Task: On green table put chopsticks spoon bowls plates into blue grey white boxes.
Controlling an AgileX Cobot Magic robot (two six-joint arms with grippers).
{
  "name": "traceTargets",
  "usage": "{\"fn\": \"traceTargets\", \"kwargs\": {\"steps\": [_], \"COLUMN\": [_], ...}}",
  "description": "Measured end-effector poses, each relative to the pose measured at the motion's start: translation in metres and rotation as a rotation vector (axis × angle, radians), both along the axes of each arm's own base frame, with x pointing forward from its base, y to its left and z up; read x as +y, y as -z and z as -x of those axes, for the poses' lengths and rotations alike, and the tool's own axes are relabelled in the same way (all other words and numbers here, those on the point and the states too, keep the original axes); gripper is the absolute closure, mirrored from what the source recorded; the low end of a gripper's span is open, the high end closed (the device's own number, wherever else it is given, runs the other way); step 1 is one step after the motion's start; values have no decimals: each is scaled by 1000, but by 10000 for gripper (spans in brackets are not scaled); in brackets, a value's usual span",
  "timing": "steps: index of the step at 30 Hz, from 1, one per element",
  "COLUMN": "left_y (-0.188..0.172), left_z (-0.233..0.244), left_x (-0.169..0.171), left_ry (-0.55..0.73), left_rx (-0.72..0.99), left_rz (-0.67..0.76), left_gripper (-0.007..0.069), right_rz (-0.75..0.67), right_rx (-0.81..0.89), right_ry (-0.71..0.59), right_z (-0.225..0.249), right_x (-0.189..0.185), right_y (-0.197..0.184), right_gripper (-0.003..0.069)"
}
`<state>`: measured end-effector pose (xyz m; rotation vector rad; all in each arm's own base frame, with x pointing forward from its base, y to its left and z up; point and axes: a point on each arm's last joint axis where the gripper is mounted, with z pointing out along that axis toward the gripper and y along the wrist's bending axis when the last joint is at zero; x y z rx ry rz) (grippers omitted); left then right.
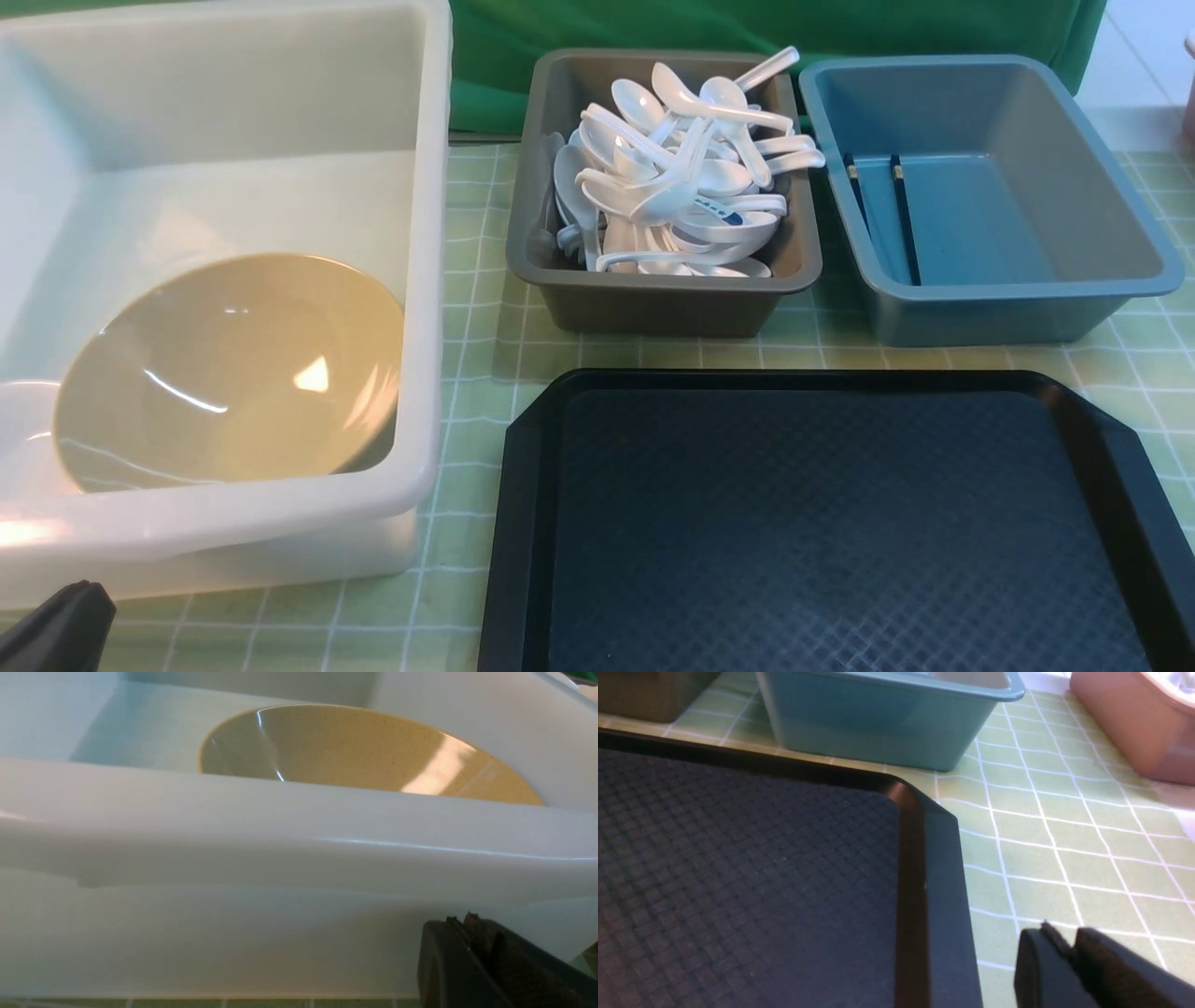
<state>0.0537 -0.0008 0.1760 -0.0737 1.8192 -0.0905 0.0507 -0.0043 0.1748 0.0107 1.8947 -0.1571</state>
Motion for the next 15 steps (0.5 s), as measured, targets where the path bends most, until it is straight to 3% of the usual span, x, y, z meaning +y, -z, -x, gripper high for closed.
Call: {"fn": "traceTargets", "kwargs": {"steps": [15], "left_y": [0], "left_z": [0], "left_x": [0], "left_ry": [0], "left_rx": [0], "left_rz": [0], "left_gripper": [627], "right_rz": [0], "right_rx": [0], "right_ry": [0], "right_z": [0], "right_x": [0], "right_y": [0], "right_gripper": [552]}}
